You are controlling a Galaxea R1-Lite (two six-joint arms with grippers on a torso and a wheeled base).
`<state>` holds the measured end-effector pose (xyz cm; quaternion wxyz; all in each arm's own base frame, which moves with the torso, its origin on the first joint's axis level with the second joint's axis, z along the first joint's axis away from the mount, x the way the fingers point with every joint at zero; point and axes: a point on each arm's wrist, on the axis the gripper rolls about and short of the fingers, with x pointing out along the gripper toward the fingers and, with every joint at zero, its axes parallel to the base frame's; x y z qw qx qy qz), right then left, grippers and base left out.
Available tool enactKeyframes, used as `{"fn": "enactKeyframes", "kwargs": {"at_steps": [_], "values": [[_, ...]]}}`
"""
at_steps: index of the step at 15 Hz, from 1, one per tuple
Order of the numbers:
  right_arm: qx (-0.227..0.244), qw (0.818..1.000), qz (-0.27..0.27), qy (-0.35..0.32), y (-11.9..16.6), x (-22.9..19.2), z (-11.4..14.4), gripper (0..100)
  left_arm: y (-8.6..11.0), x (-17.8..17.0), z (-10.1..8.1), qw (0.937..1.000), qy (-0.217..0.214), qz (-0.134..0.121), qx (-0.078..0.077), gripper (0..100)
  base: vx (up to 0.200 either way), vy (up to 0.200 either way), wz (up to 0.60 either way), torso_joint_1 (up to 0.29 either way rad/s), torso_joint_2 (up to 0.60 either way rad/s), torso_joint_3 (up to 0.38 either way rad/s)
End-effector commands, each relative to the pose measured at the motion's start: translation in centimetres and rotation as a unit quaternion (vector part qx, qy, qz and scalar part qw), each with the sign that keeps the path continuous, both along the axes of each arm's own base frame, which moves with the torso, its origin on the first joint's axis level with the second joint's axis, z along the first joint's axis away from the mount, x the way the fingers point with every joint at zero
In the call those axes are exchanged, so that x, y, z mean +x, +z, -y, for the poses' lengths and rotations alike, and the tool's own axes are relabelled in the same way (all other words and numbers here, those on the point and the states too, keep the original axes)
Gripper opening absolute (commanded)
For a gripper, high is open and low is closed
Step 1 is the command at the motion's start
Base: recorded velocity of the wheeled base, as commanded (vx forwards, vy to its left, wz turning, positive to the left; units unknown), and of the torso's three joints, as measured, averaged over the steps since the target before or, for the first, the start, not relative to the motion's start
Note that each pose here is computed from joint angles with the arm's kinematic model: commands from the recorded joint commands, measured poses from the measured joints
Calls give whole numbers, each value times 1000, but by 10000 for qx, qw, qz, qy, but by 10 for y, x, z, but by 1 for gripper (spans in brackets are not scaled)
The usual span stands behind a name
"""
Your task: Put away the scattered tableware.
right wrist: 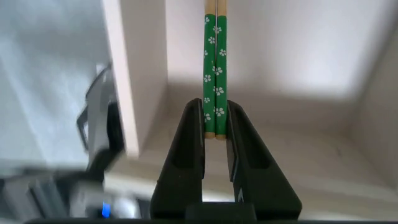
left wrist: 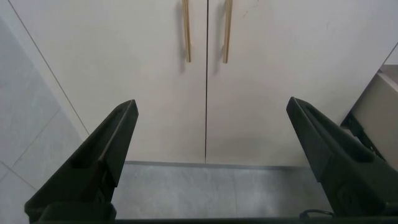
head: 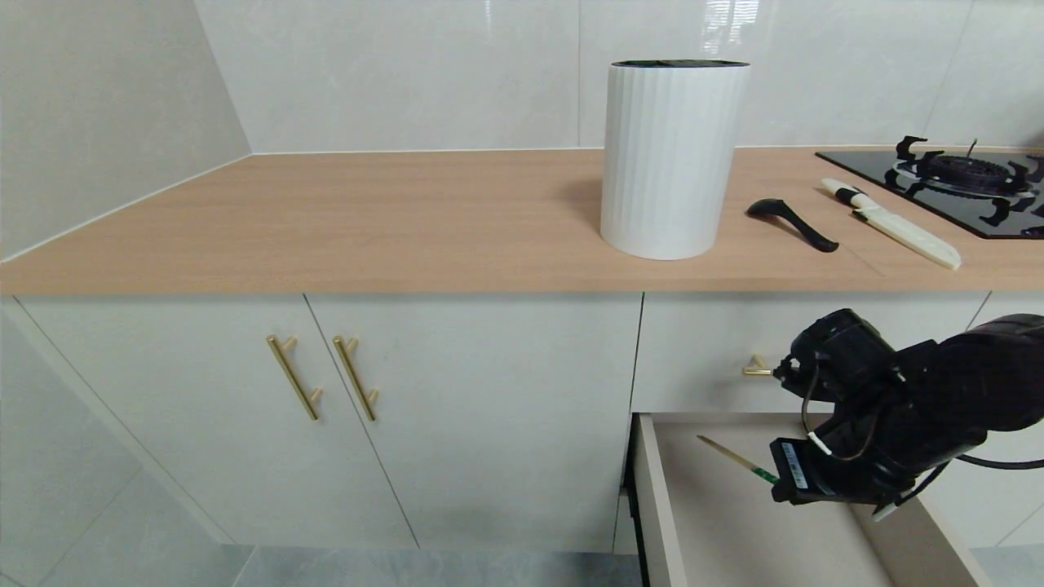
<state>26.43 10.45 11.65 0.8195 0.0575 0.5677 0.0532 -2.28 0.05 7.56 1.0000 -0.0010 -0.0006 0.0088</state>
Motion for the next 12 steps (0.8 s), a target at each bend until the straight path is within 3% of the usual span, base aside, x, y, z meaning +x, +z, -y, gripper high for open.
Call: {"fn": "enactKeyframes", "kwargs": {"at_steps": [1, 9, 12], "values": [[-296, 9992, -254, -70, -31, 5, -2, 0, 0, 0, 0, 10000, 4, 1, -6, 100, 0, 0, 0, 0, 0, 0], [-299, 9995, 36, -128, -39, 7, -2, 0, 0, 0, 0, 10000, 4, -6, -6, 100, 0, 0, 0, 0, 0, 0], [-302, 9995, 37, -121, -40, 7, -2, 0, 0, 0, 0, 10000, 4, -6, -6, 100, 0, 0, 0, -61, 214, 157]]}}
